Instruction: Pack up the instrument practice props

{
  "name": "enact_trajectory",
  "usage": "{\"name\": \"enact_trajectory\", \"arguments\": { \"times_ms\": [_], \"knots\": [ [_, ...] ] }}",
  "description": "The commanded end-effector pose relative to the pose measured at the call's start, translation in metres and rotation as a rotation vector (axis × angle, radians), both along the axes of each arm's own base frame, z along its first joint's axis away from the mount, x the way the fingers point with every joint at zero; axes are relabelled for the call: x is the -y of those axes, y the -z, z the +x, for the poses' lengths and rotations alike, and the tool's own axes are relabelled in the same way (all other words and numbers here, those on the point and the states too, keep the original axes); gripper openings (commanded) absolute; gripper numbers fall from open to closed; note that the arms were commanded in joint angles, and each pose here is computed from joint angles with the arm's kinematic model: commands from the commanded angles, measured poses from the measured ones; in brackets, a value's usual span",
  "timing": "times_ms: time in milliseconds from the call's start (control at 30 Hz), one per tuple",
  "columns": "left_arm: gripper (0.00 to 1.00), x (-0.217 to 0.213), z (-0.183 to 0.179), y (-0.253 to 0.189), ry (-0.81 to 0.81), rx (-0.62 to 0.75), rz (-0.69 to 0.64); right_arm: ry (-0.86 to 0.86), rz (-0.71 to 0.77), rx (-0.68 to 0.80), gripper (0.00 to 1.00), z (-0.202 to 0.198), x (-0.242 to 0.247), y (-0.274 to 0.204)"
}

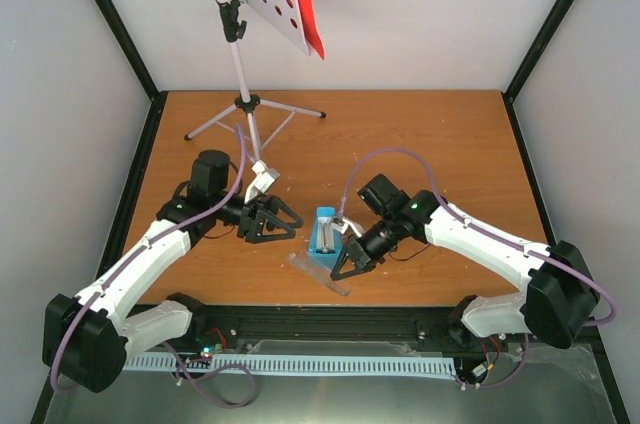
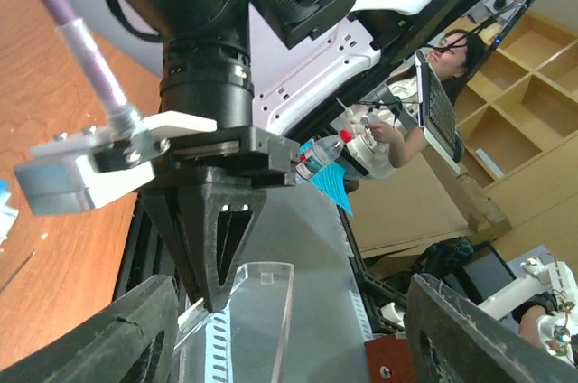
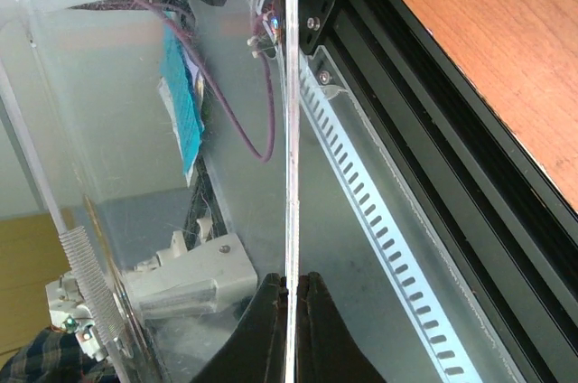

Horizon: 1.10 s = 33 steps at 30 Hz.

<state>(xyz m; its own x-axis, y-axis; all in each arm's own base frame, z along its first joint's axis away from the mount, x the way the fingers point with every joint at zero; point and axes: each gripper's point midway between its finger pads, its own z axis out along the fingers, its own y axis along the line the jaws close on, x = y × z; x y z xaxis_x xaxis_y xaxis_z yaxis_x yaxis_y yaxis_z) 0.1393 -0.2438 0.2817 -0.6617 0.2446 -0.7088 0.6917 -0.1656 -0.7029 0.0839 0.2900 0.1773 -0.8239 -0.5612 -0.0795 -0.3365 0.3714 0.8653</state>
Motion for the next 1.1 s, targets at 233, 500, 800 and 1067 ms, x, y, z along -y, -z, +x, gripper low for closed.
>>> {"name": "enact_trajectory", "arguments": {
  "times_ms": [233, 500, 800, 1067],
  "knots": [
    [0.5, 0.005, -0.004, 0.028, -0.005, -0.054, 0.076, -0.049, 0.064, 0.0, 0.03, -0.008, 0.004, -0.014],
    [0.42, 0.019, -0.027, 0.042, 0.093, -0.103, 0.121, -0.008, 0.081, 0.0, 0.03, 0.004, 0.012, -0.018],
    [0.36, 0.019, -0.031, 0.039, 0.113, -0.106, 0.106, 0.007, 0.07, -0.016, 0.03, 0.007, 0.017, -0.012],
    [0.24, 0.018, -0.035, 0.037, 0.132, -0.115, 0.091, 0.031, 0.062, -0.041, 0.03, 0.012, 0.022, -0.003]
  ]
}}
